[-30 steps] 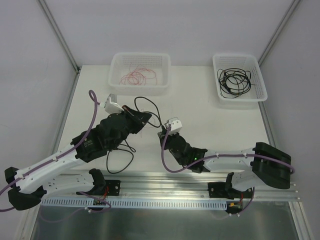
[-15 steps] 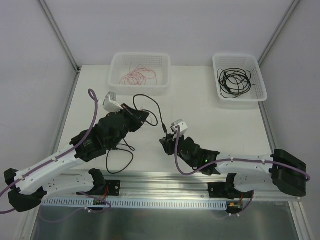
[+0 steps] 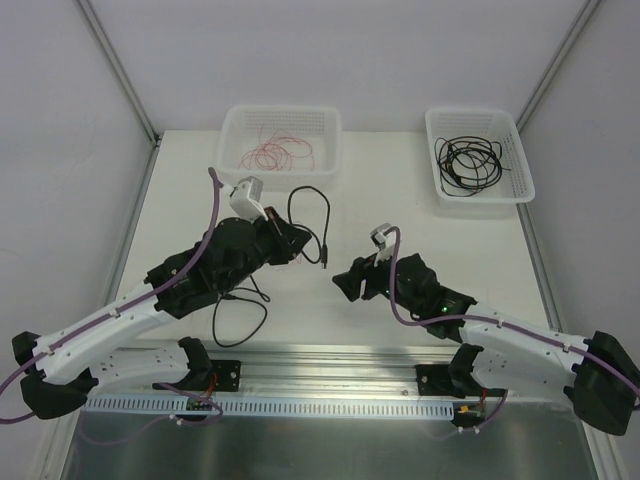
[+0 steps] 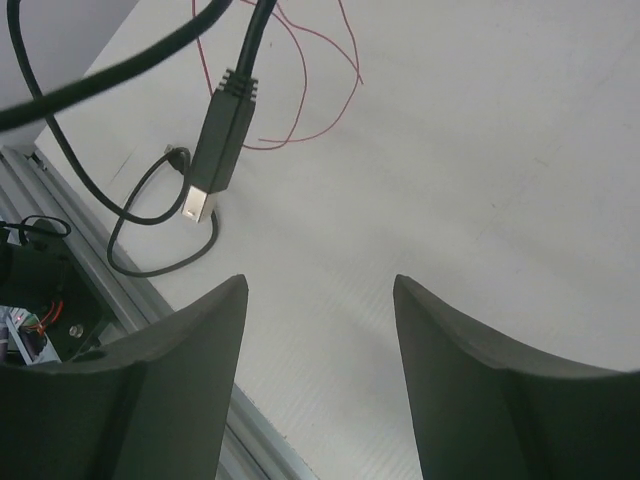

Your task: Untangle the cables

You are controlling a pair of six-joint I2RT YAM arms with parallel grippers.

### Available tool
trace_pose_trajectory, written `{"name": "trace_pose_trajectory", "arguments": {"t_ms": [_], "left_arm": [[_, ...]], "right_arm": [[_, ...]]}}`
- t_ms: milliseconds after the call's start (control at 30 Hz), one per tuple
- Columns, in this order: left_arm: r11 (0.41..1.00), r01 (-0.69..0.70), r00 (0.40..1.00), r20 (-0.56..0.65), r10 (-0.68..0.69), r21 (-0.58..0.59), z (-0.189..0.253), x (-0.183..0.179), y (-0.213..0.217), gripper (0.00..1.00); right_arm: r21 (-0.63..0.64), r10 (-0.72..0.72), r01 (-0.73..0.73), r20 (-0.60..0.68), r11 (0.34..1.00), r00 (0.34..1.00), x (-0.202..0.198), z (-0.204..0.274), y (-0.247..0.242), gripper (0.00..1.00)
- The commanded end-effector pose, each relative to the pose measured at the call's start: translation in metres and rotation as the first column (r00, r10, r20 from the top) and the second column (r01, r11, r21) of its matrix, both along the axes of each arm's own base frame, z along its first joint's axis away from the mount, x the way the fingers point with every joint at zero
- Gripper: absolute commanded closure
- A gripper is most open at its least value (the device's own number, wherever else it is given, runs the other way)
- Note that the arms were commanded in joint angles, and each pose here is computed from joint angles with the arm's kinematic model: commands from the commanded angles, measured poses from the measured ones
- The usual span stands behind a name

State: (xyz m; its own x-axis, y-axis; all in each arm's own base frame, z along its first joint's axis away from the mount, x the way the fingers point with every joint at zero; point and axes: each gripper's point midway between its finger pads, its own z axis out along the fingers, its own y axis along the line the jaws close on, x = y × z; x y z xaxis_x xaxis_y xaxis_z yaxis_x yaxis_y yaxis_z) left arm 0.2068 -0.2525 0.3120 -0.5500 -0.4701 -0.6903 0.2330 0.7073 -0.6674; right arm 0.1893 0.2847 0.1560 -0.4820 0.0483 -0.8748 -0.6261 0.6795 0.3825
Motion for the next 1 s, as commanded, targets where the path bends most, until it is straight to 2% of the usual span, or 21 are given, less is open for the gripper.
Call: {"name": "trace_pose_trajectory", "arguments": {"t_ms": [0, 133, 233, 300, 400, 567, 700, 733, 833, 967], "left_arm": [[0.984, 0.166, 0.980, 0.105, -0.171, 0.058, 0.022, -0.010, -0.014, 1.00], [0.969, 0.215, 0.965, 0.124, -0.229, 0.123, 0.011, -0.016, -0.013, 1.00], [0.955, 0.254, 0.947, 0.159, -0.278, 0.153, 0.015, -0.022, -0.012, 1.00], [0.932, 0.306, 0.919, 0.197, -0.343, 0.195, 0.022, -0.027, -0.015, 1.00], [0.892, 0.391, 0.871, 0.223, -0.438, 0.228, 0.025, -0.039, -0.021, 1.00], [0.866, 0.435, 0.841, 0.233, -0.489, 0.247, 0.024, -0.046, -0.025, 1.00], [0.806, 0.528, 0.769, 0.250, -0.588, 0.268, 0.027, -0.062, -0.032, 1.00], [0.800, 0.534, 0.763, 0.252, -0.595, 0.272, 0.027, -0.063, -0.033, 1.00], [0.797, 0.538, 0.759, 0.255, -0.599, 0.274, 0.027, -0.064, -0.033, 1.00], [0.774, 0.571, 0.728, 0.266, -0.631, 0.273, 0.032, -0.069, -0.038, 1.00]], "right_arm": [[0.067, 0.049, -0.046, -0.040, 0.997, 0.998, -0.001, 0.024, -0.001, 0.36], [0.032, 0.006, -0.006, -0.019, 0.999, 1.000, 0.007, 0.041, -0.017, 0.36], [-0.002, -0.028, 0.028, -0.051, 1.000, 0.998, 0.015, 0.028, -0.033, 0.37], [0.029, -0.079, 0.082, -0.083, 0.996, 0.993, 0.028, 0.026, -0.047, 0.37], [0.070, -0.051, 0.060, -0.128, 0.996, 0.991, 0.033, 0.029, -0.054, 0.37], [0.095, 0.074, -0.060, -0.158, 0.994, 0.985, 0.027, 0.040, -0.038, 0.35], [0.131, 0.126, -0.100, -0.201, 0.986, 0.971, 0.038, 0.033, -0.028, 0.34], [0.160, 0.194, -0.163, -0.202, 0.974, 0.960, 0.030, 0.036, -0.021, 0.34], [0.232, 0.306, -0.266, -0.158, 0.935, 0.939, 0.023, 0.048, -0.007, 0.32], [0.281, 0.363, -0.319, -0.119, 0.905, 0.924, 0.015, 0.046, -0.001, 0.30]]}}
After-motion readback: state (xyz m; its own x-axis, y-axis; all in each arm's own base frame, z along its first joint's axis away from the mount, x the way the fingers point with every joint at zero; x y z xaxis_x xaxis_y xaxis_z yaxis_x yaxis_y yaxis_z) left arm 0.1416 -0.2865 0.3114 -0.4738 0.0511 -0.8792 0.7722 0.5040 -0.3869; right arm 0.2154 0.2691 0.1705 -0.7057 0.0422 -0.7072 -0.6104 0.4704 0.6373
